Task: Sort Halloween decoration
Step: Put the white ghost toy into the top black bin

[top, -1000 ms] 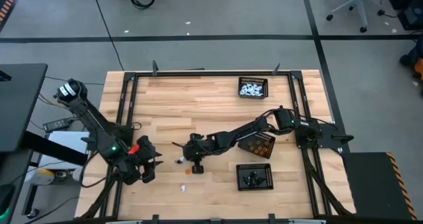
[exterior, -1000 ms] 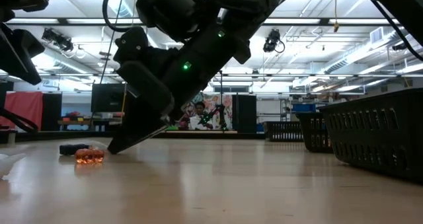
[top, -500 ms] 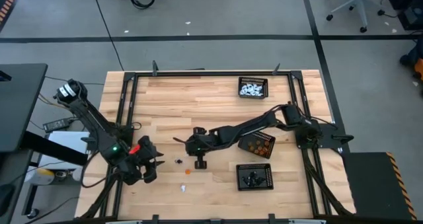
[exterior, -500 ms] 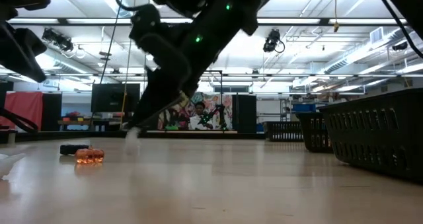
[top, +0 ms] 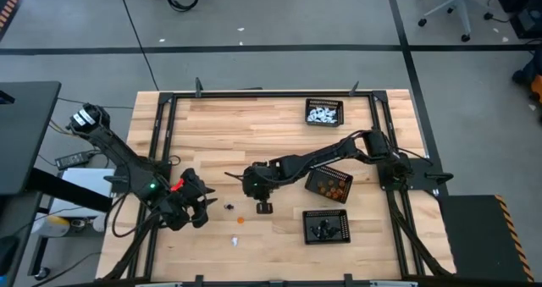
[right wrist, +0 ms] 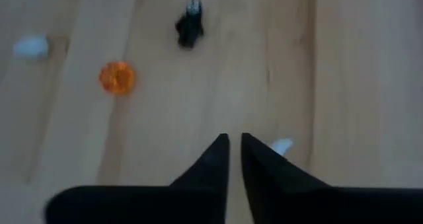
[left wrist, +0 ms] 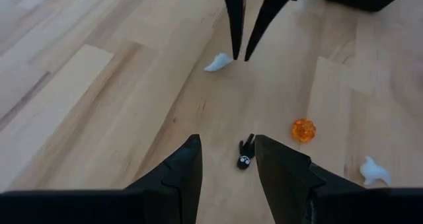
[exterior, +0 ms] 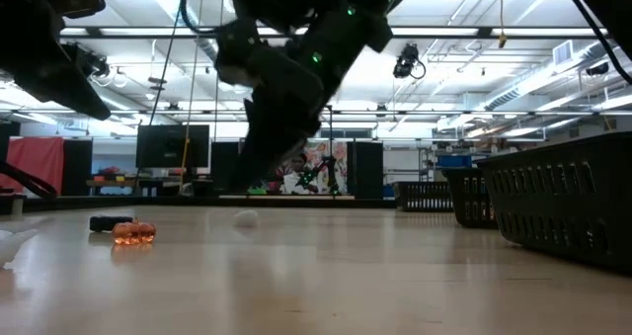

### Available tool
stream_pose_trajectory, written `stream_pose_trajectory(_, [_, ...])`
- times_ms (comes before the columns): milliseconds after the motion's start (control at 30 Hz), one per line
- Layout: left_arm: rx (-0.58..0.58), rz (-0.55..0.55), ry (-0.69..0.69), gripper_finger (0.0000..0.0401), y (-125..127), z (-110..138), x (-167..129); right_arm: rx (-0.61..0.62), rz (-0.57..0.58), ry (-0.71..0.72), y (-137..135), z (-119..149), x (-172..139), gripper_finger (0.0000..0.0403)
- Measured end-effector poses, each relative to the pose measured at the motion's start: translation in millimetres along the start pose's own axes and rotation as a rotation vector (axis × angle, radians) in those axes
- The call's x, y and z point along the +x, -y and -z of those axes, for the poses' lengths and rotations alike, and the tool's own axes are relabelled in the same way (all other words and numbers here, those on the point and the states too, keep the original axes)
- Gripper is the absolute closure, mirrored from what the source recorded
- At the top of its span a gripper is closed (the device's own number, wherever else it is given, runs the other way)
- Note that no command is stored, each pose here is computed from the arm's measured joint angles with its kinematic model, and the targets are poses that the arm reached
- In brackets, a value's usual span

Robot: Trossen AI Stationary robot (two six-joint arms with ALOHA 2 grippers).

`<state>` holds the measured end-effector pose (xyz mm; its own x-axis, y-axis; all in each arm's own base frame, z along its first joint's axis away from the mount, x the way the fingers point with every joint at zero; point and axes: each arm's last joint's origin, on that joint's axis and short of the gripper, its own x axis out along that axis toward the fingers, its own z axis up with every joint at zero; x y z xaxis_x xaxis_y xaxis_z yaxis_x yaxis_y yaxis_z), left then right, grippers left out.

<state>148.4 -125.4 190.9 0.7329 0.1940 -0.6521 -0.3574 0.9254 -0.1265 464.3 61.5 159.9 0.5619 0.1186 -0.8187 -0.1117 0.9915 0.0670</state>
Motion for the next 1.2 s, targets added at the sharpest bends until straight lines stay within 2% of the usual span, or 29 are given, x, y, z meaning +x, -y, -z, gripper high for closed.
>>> stream_pose_trajectory(333, [-0.009,0.014,-0.003,0.0253,1,0,0,0.063,0.056,-0.002,10,2,0,0.0226])
stream_pose_trajectory(500, [-0.009,0.015,-0.003,0.0253,1,0,0,0.049,0.078,0.021,7,7,5,0.0191])
stream_pose_trajectory(633, [-0.010,0.016,-0.003,0.0253,1,-1,0,0.099,0.076,0.023,7,22,15,0.0178])
stream_pose_trajectory(800, [-0.012,0.018,-0.003,0.0253,2,-1,0,0.116,0.095,0.056,8,34,23,0.0175])
stream_pose_trajectory(933, [-0.012,0.030,-0.024,0.0253,2,0,0,0.114,0.105,0.072,8,39,26,0.0189])
stream_pose_trajectory(1200, [-0.013,0.041,-0.041,0.0253,2,1,0,0.101,0.118,0.078,9,40,26,0.0283])
